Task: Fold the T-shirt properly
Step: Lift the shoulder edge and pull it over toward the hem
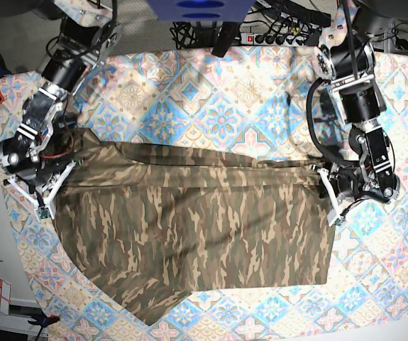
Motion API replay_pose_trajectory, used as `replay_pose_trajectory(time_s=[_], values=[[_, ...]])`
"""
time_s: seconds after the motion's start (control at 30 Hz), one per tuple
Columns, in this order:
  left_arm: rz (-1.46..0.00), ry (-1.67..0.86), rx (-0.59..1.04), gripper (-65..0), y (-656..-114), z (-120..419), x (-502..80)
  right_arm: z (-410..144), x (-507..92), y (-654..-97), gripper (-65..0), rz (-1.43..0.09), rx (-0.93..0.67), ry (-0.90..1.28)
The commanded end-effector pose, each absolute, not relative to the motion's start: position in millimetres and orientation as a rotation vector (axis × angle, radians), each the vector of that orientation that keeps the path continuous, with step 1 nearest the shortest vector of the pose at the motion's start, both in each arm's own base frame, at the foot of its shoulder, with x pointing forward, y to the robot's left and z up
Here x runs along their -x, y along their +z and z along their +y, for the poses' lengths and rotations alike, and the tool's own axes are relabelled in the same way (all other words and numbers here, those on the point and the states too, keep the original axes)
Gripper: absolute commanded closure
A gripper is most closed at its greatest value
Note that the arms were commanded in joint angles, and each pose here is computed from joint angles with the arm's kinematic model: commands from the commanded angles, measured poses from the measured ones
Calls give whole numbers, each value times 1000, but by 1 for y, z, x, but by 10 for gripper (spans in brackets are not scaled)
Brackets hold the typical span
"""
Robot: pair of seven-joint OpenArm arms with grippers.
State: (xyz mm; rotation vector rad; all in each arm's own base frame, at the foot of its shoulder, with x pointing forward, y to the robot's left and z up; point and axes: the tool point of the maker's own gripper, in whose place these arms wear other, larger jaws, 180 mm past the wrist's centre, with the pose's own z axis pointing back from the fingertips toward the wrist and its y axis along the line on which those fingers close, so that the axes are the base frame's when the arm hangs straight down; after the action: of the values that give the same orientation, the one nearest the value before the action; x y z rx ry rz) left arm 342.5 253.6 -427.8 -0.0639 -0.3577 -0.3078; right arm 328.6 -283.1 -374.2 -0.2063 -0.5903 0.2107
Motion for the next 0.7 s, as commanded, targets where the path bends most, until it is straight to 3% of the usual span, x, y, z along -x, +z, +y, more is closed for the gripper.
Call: replay_pose_trajectory(time_s=[0.0, 0.27, 0.67], values=[[-363, -296, -10, 0, -414, 276, -353, -297, -344, -355, -7, -636, 251, 188], [-339, -283, 44, 0, -434, 269, -371, -290, -382, -369, -7, -624, 167, 237], [-442, -278, 83, 0, -435, 259, -390, -268, -437, -369, -7, -686, 65, 311]])
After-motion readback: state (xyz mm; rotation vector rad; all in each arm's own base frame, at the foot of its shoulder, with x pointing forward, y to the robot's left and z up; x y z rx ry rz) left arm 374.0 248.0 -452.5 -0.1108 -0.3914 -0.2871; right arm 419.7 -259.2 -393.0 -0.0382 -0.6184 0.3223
